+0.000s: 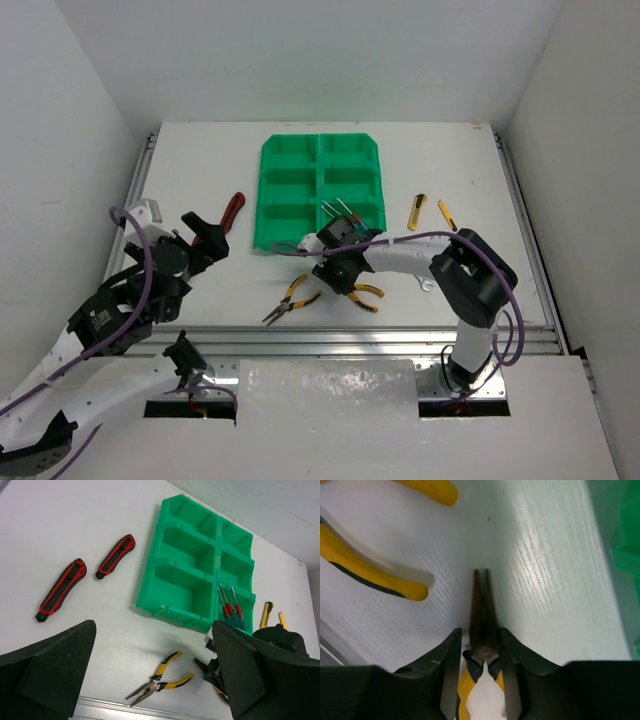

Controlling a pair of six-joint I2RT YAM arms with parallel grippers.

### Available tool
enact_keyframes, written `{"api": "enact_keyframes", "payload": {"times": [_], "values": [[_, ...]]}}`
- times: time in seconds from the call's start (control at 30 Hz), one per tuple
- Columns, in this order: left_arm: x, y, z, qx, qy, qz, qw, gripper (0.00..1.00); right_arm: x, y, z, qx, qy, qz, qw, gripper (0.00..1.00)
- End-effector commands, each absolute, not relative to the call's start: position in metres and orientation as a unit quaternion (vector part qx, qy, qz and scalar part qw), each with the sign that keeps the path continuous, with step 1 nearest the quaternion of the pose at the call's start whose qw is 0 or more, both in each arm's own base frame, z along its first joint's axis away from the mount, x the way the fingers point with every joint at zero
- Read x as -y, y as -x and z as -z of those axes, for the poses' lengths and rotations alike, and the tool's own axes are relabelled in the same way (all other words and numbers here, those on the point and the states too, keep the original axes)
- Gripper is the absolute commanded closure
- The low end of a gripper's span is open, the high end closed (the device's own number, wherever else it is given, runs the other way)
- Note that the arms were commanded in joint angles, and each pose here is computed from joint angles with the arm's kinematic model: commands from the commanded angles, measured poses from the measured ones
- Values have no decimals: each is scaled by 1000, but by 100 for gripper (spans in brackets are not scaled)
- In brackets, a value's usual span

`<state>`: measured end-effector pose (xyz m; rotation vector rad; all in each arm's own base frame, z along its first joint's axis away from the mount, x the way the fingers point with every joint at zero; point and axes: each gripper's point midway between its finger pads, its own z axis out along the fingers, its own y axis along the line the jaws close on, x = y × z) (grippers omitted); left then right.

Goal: Sort the tools into containers

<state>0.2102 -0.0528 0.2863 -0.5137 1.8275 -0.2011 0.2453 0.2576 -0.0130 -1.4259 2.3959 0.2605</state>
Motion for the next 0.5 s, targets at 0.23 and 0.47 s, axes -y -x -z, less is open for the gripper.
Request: {"api": "enact_keyframes", "payload": {"times": [0.23, 0.47], "values": [[17, -191, -301, -739, 274, 99, 607, 0, -247, -241, 21, -844, 508, -60, 160, 98], [0, -178, -307, -706, 304, 129, 626, 0, -265, -256, -24, -822, 488, -97, 277, 100]]}}
